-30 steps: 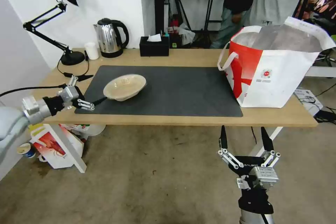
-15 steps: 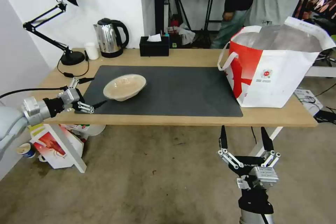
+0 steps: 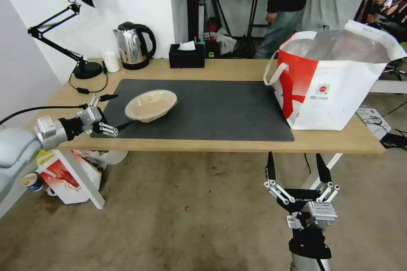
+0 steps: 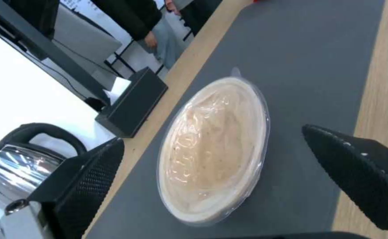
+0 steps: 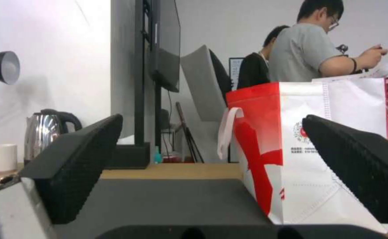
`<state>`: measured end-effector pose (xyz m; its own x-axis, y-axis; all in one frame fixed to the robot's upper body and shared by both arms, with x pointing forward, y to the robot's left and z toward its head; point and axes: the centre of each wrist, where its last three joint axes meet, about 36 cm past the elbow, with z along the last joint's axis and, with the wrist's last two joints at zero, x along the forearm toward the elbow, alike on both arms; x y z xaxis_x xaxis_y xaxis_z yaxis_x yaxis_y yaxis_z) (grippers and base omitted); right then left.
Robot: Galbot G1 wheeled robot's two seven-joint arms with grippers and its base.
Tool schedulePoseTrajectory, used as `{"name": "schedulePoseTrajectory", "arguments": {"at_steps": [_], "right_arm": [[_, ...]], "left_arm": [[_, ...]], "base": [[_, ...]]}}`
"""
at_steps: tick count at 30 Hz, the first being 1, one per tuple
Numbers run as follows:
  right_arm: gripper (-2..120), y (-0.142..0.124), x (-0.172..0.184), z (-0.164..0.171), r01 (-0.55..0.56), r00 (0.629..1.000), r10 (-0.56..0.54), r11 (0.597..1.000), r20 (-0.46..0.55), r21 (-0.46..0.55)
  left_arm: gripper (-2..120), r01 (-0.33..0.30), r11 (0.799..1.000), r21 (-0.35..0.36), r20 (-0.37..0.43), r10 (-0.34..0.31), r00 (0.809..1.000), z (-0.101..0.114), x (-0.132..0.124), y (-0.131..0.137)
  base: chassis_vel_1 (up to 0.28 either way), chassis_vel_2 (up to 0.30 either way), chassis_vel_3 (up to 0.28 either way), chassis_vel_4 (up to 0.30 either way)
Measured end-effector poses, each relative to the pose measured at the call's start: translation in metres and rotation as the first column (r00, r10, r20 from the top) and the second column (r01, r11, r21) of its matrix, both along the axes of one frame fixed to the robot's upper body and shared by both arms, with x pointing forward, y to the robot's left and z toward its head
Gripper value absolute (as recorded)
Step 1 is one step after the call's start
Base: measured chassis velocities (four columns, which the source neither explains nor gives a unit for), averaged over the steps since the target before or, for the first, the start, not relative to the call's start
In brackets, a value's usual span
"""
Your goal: Pick up the trash from the table and place it into the takeout bag.
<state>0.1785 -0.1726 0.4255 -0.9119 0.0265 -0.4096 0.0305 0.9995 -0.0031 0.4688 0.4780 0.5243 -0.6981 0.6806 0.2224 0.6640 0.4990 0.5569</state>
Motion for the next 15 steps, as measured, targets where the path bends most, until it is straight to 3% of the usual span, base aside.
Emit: {"name": "schedulePoseTrajectory", "arguments": {"at_steps": [15], "right_arm": [[100, 0.0000, 0.0000, 0.0000, 0.000, 1.000, 0.000, 1.000, 0.000, 0.000]], "left_arm": [[100, 0.015, 1.000, 0.012, -0.027, -0.015, 1.000, -0.0084, 0.0100, -0.0072]], "base": [[0.000, 0.000, 0.000, 0.000]]}}
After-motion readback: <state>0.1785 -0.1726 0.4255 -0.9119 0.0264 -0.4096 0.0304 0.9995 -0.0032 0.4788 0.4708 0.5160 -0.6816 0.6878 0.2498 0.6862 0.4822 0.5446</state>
